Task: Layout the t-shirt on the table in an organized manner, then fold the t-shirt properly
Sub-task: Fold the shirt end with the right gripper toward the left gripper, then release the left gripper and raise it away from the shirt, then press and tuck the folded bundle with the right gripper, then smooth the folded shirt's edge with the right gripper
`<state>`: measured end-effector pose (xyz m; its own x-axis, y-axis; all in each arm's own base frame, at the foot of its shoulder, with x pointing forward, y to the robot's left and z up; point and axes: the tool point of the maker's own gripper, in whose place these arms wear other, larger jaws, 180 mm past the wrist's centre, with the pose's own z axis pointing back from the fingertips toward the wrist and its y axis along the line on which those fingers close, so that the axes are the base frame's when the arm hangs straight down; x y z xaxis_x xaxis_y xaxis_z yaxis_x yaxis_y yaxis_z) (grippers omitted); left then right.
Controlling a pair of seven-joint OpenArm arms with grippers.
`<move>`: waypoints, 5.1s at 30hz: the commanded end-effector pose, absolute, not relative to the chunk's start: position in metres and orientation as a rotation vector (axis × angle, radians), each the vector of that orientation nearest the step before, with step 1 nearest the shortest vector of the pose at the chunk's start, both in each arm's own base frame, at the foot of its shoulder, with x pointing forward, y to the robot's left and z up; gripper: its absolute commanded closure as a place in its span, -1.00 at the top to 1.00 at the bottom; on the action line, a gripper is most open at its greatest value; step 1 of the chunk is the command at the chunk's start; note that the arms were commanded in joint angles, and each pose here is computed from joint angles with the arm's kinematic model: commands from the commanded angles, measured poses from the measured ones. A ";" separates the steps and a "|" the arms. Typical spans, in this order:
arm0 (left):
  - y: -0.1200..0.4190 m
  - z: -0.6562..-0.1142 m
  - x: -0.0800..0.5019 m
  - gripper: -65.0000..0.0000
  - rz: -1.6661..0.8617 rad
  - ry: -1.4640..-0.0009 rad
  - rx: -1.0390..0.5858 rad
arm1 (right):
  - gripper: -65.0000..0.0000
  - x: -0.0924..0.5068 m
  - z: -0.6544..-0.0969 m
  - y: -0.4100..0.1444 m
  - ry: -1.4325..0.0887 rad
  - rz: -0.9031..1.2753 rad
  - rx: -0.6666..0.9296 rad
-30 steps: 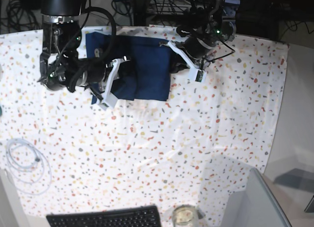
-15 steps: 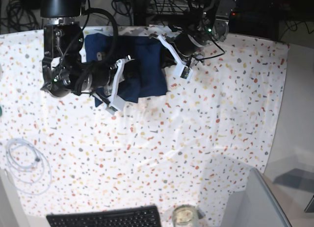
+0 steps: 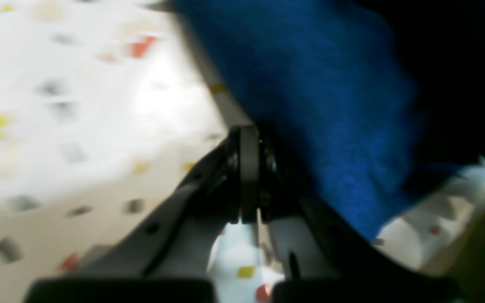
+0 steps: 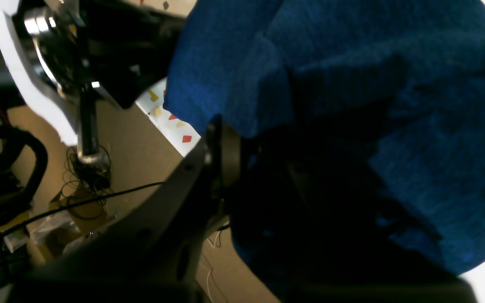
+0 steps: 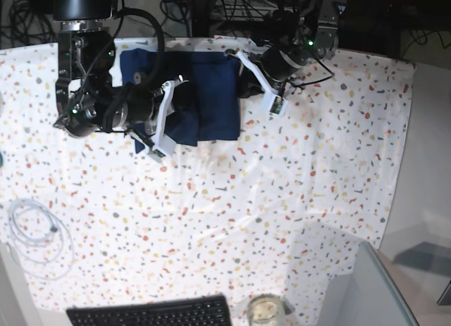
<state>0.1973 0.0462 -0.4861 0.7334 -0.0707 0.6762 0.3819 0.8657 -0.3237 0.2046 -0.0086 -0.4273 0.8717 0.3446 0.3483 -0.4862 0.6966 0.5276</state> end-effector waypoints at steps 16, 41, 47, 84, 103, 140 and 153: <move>0.205 -0.463 0.164 -1.00 -0.131 -0.742 -0.161 | -0.98 0.213 -0.419 -0.002 -0.263 0.474 0.673; 0.262 -0.454 0.153 -1.00 -0.024 -0.752 -0.039 | -0.98 0.208 -0.423 0.027 -0.212 0.550 0.715; 0.262 -0.454 0.153 -1.00 -0.022 -0.753 -0.041 | -0.96 0.214 -0.421 0.030 -0.248 0.538 0.725; 0.266 -0.461 0.146 -1.00 -0.002 -0.730 -0.039 | -0.04 0.239 -0.391 0.105 -0.237 0.914 0.710; 0.264 -0.458 0.155 -1.00 -0.009 -0.749 -0.042 | -0.93 0.254 -0.404 0.008 -0.373 0.632 0.506; 0.269 -0.458 0.151 -1.00 -0.008 -0.742 -0.030 | 0.48 0.187 -0.386 -0.020 -0.299 0.445 0.457; 0.269 -0.459 0.153 -1.00 -0.011 -0.742 -0.029 | 0.42 0.168 -0.409 -0.026 -0.214 0.417 0.444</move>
<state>0.1490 0.2648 -0.4657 0.7554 0.0059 0.6553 0.0190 0.9993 -0.0309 0.1610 -0.0264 -0.4136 0.8995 0.3485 0.2637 -0.4283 0.8231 0.3730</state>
